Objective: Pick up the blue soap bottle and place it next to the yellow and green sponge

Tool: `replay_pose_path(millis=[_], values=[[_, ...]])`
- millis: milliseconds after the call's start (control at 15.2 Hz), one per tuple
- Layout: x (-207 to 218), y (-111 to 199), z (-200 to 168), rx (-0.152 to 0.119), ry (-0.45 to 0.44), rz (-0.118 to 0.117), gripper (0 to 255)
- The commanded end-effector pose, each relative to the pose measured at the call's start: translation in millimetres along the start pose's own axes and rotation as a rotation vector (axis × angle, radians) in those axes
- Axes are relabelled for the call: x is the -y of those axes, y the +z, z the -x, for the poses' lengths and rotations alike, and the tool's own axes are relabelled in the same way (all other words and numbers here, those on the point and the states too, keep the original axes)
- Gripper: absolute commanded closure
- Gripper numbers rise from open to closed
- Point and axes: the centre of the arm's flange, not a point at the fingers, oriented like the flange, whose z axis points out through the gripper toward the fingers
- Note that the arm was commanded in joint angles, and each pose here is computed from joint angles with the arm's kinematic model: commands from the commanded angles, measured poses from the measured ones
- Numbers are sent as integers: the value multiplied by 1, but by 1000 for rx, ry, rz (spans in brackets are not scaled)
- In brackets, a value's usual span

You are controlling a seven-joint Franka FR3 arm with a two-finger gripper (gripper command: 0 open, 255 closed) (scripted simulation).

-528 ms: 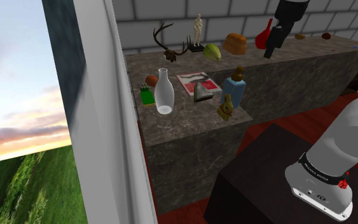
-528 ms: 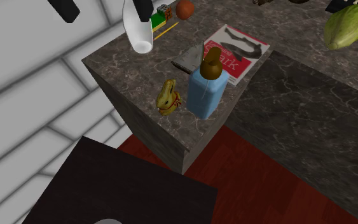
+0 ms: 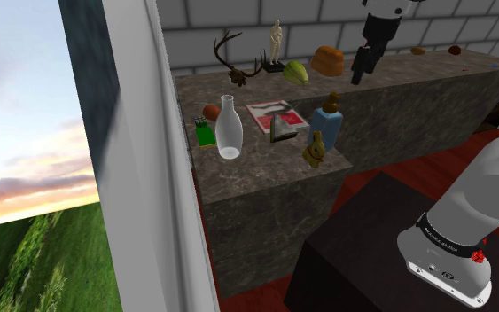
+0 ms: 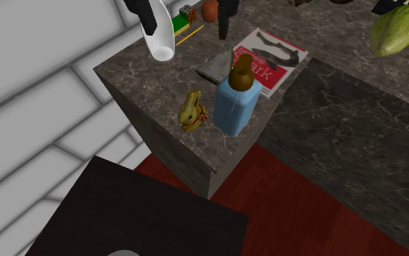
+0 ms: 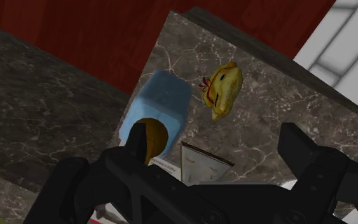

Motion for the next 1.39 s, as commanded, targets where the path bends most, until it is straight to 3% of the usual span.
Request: replay_pose_path(millis=[0,660,1320], values=[[-16,16,-19,5,2,-16,0],[-87,98,-101,34,12,-93,0],[-83,138,-99,34,12,-93,0]])
